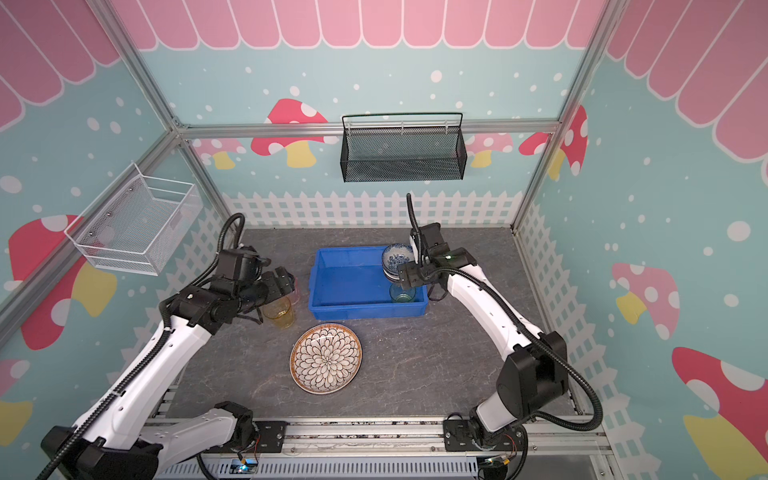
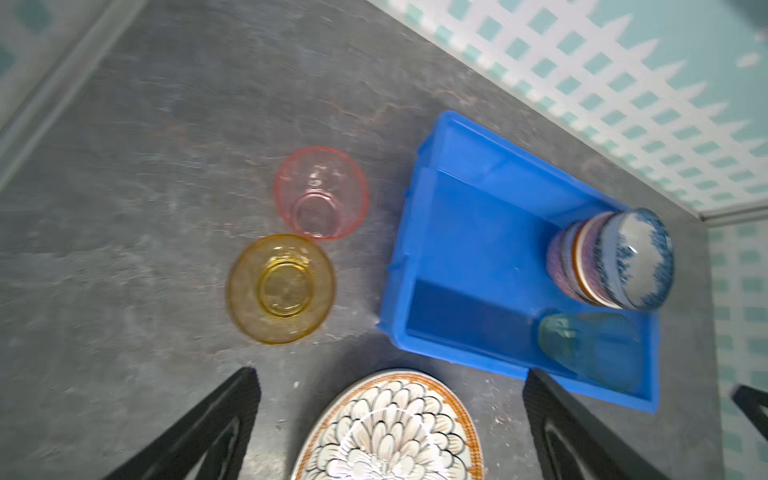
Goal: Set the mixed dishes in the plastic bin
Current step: 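Move the left gripper to the yellow tumbler while the right gripper withdraws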
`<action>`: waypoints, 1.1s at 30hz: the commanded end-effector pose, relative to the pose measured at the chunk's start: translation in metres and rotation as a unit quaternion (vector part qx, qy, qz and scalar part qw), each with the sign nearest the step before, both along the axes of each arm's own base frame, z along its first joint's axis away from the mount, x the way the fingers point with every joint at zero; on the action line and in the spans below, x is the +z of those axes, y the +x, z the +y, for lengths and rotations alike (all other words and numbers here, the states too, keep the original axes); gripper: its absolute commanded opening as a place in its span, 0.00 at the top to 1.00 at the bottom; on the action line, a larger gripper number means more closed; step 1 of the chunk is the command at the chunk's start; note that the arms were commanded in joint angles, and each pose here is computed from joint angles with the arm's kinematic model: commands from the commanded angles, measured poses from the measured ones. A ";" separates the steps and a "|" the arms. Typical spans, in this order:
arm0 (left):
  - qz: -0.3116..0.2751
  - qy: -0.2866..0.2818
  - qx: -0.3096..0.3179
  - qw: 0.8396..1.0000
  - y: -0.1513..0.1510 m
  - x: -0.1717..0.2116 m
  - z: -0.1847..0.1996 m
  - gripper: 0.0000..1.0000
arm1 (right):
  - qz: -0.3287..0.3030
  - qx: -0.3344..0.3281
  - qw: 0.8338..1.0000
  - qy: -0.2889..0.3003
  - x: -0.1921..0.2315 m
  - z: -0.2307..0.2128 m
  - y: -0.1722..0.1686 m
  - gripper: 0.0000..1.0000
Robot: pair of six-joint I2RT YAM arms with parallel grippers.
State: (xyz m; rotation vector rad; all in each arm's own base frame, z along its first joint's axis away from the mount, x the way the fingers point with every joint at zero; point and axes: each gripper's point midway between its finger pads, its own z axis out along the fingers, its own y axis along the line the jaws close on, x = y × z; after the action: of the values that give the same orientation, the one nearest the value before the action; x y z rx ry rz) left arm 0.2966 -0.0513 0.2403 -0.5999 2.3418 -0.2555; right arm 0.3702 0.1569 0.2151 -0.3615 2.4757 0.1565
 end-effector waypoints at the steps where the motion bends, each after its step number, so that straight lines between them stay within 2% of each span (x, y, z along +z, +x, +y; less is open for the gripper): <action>1: 0.071 0.018 0.072 0.995 -0.034 -0.036 0.040 0.01 | 0.006 0.023 0.999 0.034 -0.005 0.003 -0.005 0.02; 5: 0.102 0.019 0.122 0.987 -0.049 -0.064 0.064 0.02 | 0.002 0.044 0.997 0.056 -0.011 0.002 -0.004 0.02; 10: 0.150 0.005 0.150 0.977 -0.049 -0.099 0.076 0.05 | -0.025 0.073 0.994 0.072 0.006 0.004 -0.004 0.02; 17: 0.162 -0.013 0.150 0.975 -0.025 -0.121 0.079 0.11 | -0.033 0.073 0.994 0.070 0.007 -0.006 0.002 0.02; 26: 0.156 -0.034 0.133 0.978 0.000 -0.124 0.072 0.22 | -0.019 0.073 0.994 0.079 -0.005 -0.009 0.011 0.02; 30: 0.167 -0.033 0.127 0.977 0.010 -0.131 0.071 0.24 | -0.019 0.069 0.995 0.077 -0.009 -0.012 0.015 0.02; 33: 0.167 -0.043 0.120 0.978 0.016 -0.135 0.068 0.30 | -0.017 0.067 0.994 0.079 -0.010 -0.013 0.015 0.01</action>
State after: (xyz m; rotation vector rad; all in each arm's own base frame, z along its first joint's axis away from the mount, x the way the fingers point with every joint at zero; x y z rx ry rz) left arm 0.2983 0.0181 0.0980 -1.0453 2.5872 -0.1041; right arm 0.3834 0.1438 0.2100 -0.4327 2.3881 0.3907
